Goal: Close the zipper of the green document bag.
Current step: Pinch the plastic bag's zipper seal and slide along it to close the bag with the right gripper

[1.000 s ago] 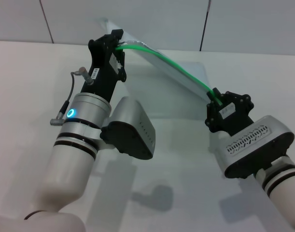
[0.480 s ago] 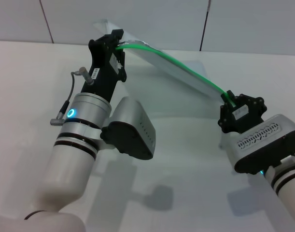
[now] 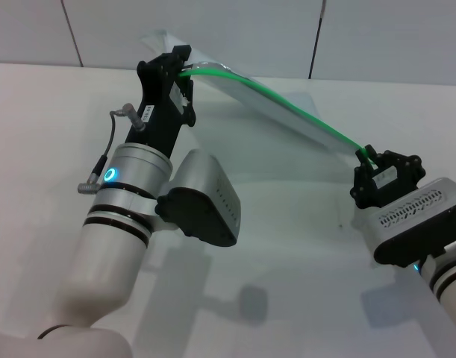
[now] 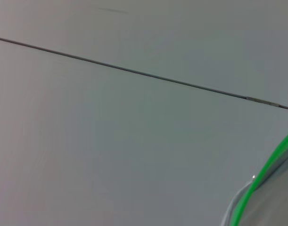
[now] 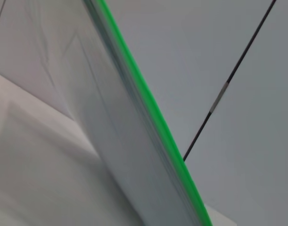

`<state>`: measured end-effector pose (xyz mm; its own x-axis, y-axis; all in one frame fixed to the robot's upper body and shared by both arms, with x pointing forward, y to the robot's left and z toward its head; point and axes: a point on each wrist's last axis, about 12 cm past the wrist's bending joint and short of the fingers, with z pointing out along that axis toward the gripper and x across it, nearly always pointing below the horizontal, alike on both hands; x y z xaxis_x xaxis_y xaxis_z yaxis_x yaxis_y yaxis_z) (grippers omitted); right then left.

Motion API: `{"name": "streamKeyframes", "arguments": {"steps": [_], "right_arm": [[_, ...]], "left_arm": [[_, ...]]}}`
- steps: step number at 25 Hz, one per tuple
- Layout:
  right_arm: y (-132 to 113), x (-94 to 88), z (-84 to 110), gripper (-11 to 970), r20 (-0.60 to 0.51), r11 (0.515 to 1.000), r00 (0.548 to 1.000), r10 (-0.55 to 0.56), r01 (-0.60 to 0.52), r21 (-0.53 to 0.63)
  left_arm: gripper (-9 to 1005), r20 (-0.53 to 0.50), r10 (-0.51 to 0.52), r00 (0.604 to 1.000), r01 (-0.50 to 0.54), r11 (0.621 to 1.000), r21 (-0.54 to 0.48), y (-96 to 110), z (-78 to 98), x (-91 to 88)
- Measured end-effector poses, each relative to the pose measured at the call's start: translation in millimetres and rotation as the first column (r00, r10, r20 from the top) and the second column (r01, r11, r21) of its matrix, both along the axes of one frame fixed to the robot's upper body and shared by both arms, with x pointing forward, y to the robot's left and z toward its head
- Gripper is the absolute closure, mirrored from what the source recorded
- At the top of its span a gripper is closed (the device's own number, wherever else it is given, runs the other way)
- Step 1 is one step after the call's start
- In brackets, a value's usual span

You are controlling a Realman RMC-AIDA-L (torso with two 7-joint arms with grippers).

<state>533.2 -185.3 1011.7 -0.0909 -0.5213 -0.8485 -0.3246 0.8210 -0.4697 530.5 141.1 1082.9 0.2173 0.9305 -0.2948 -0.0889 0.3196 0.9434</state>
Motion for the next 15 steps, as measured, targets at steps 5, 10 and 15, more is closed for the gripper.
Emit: {"name": "streamKeyframes", "arguments": {"steps": [5,10,15], "right_arm": [[-1.9,0.5,-1.4,872,-0.009,1.0,1.0,-0.005,0.005,-0.003],[-5.0,1.2,-2.6,871,-0.012,1.0,1.0,-0.016,0.016,-0.008],[-5.0,1.3,-2.6,870,-0.013,1.0,1.0,-0.017,0.017,-0.007]], "left_arm": [[926,0.0,0.0,1.0,0.0,1.0,0.0,0.0,0.0,0.0],[926,0.0,0.0,1.0,0.0,1.0,0.0,0.0,0.0,0.0],[925,0.0,0.0,1.0,0.0,1.0,0.0,0.0,0.0,0.0]]}}
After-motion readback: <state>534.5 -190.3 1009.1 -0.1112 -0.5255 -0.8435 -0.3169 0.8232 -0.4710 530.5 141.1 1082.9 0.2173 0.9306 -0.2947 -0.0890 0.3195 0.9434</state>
